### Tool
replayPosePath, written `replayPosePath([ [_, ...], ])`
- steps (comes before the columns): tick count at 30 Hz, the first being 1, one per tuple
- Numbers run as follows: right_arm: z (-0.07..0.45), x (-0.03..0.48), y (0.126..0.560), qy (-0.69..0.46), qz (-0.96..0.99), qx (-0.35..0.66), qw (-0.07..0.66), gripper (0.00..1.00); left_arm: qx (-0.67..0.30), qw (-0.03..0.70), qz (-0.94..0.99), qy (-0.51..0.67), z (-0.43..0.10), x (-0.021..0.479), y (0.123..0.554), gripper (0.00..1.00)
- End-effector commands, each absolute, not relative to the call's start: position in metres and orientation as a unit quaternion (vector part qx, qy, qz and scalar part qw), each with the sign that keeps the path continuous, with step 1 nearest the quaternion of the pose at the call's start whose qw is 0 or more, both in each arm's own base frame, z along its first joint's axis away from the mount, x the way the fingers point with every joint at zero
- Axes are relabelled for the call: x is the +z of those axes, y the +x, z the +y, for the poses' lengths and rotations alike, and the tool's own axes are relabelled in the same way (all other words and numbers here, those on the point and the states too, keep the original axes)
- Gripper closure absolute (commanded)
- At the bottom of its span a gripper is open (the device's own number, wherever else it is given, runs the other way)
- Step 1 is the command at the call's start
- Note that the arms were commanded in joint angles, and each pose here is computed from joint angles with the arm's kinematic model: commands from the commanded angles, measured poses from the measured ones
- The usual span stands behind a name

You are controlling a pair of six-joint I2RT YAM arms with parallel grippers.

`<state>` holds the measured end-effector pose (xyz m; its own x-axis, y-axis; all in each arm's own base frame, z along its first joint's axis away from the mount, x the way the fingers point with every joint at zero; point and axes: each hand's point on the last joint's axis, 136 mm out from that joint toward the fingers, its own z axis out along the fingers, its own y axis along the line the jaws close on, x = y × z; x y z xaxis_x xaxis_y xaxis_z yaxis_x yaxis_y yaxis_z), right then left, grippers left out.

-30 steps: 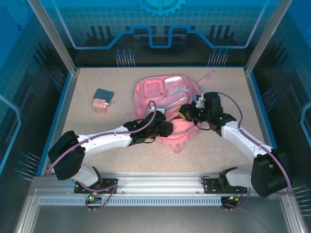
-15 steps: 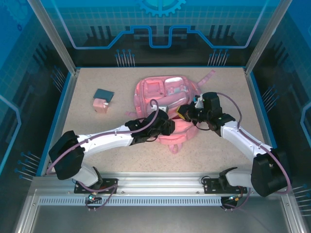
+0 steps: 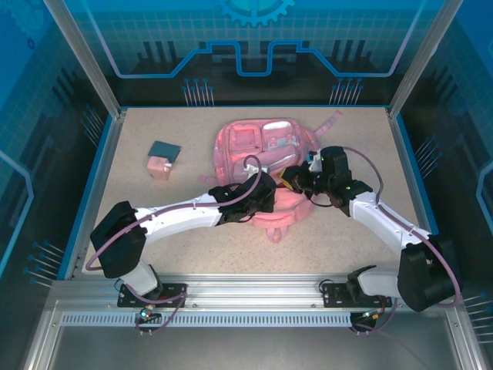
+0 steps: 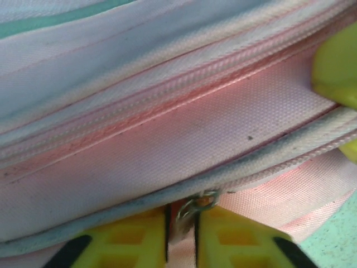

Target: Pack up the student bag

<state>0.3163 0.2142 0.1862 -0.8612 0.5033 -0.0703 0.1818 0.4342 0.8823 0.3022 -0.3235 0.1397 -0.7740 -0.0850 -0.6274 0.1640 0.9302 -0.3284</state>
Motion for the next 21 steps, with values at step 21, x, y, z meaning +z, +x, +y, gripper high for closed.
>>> replayPosePath([
  [21,0.155,0.199,0.317,0.218,0.87,0.37,0.244,1.0,-0.062,0.355,0.933,0.014,-0.211,0.129,0.291,1.0],
])
